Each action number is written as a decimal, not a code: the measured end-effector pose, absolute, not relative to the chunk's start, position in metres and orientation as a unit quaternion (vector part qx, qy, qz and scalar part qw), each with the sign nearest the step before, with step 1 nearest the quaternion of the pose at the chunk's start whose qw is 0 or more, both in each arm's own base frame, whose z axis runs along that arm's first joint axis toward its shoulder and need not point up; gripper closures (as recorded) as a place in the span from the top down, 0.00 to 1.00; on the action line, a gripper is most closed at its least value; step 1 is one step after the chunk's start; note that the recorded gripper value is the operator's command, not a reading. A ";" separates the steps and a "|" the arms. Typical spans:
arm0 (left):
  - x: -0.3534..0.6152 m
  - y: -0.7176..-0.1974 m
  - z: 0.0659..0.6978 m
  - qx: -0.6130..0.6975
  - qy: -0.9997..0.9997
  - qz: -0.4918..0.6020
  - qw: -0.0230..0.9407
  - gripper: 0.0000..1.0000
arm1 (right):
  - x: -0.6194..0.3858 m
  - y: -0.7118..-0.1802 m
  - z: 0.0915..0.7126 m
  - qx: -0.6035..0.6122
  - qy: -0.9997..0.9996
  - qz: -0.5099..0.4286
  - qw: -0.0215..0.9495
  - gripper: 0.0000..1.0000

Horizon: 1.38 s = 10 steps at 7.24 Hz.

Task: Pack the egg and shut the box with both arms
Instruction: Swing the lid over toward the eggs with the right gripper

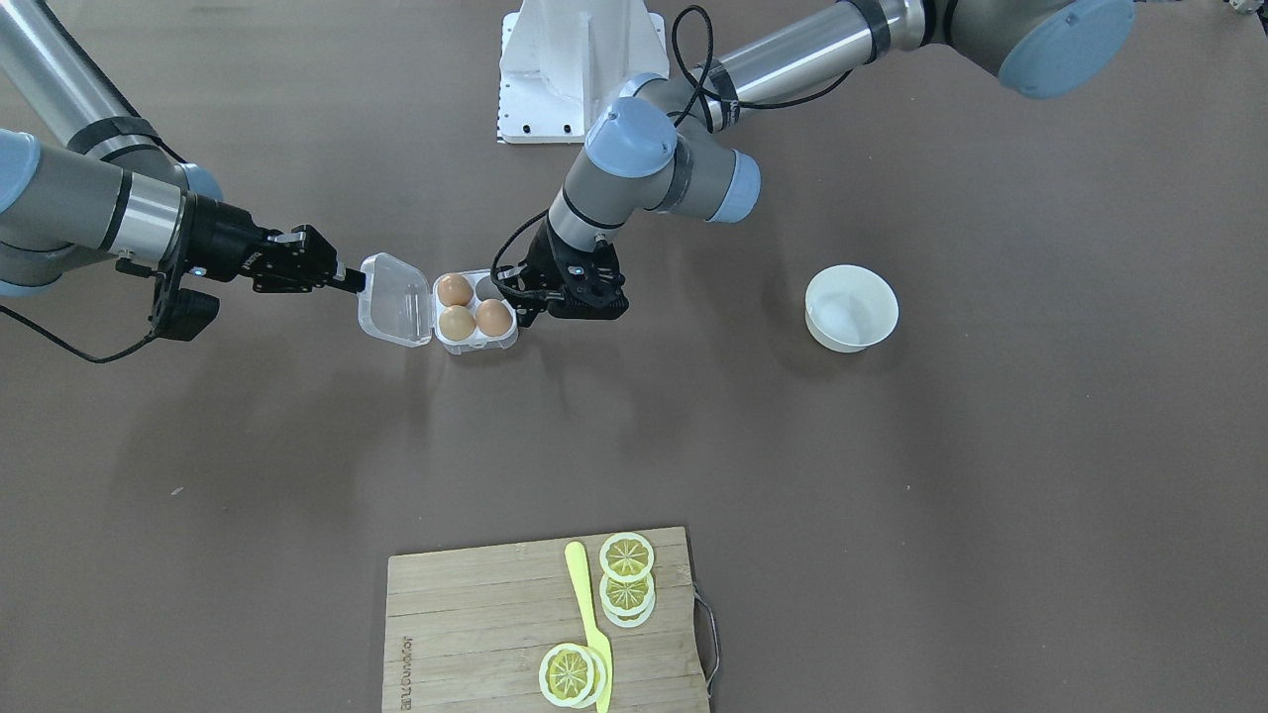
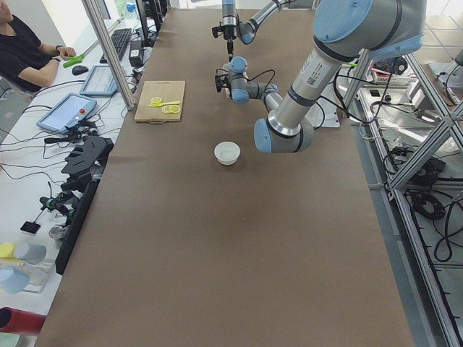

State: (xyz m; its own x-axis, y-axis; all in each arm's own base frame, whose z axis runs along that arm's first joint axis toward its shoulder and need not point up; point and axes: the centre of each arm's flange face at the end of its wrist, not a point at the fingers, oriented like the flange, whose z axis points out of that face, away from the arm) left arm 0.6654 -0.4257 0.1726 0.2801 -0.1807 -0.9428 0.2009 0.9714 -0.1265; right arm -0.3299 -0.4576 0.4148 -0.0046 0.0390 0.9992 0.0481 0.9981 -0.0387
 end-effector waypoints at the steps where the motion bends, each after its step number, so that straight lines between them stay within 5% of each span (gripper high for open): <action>1: 0.665 -0.426 0.171 0.008 0.589 -0.120 0.799 0.00 | -0.331 -0.459 0.410 -0.030 -0.711 -0.004 0.703 0.00; 10: 0.665 -0.426 0.170 0.005 0.590 -0.123 0.798 0.00 | -0.355 -0.466 0.366 -0.034 -0.726 -0.013 0.687 0.00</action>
State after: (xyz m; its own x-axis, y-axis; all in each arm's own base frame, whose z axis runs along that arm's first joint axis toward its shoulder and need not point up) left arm 0.6654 -0.4257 0.1696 0.2741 -0.1904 -0.9427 0.2033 0.9695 -0.1367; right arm -0.3552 -0.4660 0.3660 -0.0542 0.0323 0.9980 0.0677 0.9973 -0.0287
